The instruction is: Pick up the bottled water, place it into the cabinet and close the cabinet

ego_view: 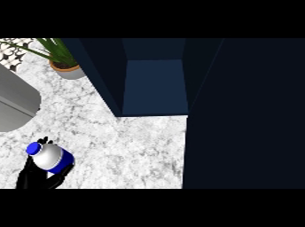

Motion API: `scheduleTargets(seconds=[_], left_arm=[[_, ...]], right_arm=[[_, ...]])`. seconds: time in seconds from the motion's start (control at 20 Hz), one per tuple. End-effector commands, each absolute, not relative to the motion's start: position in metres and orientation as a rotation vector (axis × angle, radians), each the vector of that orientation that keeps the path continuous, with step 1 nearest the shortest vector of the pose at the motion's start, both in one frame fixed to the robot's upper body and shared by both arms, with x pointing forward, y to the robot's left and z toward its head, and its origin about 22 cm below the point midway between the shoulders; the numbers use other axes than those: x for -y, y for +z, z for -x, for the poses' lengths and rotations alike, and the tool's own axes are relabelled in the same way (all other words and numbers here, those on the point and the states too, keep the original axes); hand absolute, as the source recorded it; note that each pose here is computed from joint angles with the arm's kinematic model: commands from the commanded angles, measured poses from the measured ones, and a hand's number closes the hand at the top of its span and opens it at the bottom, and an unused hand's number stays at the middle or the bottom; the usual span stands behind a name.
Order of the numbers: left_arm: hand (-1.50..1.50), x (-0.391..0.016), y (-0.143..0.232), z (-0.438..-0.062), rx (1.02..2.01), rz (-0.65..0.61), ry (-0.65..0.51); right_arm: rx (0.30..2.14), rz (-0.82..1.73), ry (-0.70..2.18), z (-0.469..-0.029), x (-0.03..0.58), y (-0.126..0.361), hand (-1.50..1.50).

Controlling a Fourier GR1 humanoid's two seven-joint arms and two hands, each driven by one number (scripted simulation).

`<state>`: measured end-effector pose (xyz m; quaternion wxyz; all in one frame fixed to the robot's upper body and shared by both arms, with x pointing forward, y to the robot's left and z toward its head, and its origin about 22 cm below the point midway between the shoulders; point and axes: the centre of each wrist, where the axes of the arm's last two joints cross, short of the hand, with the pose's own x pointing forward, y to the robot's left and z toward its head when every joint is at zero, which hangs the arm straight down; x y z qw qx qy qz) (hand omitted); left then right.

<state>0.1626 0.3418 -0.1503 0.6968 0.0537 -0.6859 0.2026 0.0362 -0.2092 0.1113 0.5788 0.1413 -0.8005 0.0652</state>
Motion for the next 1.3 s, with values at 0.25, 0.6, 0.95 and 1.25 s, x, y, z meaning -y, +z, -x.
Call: scheduleTargets(seconds=[0.25,0.6,0.95,1.25], left_arm=[[1.5,-0.329,-0.175,-0.168,1.574,-0.226,0.322],[1.5,-0.308,-0.174,-0.187,1.714,-0.342,0.192],[1.5,-0.253,-0.172,-0.211,1.763,0.017,-0.121],[1.5,-0.225,-0.153,-0.24,1.767,0.098,-0.131]], right_arm=[[1.937,-0.303,0.193,-0.03,0.213,0.142,-1.5],[1.914,-0.279,0.202,-0.026,0.209,0.14,-1.5],[1.902,-0.304,0.185,-0.026,0.207,0.135,-1.5],[1.913,-0.277,0.153,-0.026,0.212,0.145,-1.5]])
